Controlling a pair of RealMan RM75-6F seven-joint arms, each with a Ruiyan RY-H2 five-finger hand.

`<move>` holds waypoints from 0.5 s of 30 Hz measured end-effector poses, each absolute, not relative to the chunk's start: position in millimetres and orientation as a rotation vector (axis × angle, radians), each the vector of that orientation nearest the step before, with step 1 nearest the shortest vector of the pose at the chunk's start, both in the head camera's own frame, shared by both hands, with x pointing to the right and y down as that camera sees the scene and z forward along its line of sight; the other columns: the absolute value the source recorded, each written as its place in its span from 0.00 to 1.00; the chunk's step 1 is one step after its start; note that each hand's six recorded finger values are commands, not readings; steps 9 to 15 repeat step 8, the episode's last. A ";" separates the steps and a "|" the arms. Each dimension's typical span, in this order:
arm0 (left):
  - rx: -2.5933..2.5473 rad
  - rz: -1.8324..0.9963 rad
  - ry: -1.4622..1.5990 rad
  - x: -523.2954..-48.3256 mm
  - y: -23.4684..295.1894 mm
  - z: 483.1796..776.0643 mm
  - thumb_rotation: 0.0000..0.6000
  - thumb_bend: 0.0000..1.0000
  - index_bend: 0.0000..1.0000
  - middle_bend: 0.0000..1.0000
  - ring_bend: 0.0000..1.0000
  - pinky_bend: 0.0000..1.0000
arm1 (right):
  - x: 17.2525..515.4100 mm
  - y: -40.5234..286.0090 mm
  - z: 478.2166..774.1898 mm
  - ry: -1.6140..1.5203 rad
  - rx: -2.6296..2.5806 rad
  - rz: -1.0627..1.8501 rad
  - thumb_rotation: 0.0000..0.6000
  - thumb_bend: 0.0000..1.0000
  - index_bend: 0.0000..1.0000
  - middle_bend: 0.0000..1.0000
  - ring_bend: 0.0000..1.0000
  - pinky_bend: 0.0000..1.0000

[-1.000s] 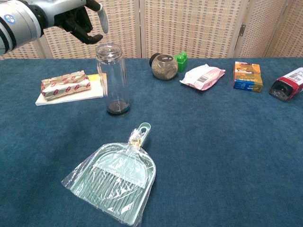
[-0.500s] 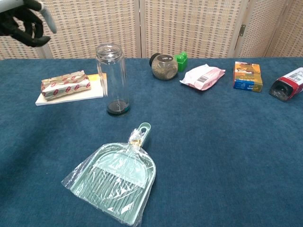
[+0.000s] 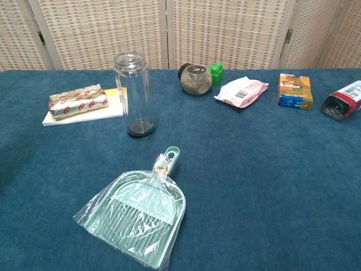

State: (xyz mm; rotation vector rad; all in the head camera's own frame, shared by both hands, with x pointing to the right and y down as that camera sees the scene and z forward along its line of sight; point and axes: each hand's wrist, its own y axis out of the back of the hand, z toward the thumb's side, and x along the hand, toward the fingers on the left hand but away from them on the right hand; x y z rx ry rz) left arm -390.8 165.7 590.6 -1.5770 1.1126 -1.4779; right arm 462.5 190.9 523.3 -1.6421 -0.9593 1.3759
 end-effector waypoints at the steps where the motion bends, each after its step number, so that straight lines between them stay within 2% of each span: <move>1: -1.568 -1.478 1.116 -393.1 169.9 588.3 1.00 0.42 0.34 0.38 0.38 0.48 | 461.9 190.9 524.3 -0.957 -1.646 1.375 1.00 0.30 0.02 0.19 0.08 0.23; 8: -1.542 -1.484 1.149 -402.8 196.6 573.3 1.00 0.42 0.34 0.38 0.37 0.48 | 458.8 190.7 526.8 -0.953 -1.657 1.367 1.00 0.31 0.02 0.19 0.08 0.23; 15: -1.542 -1.484 1.149 -402.8 196.6 573.3 1.00 0.42 0.34 0.38 0.37 0.48 | 458.8 190.7 526.8 -0.953 -1.657 1.367 1.00 0.31 0.02 0.19 0.08 0.23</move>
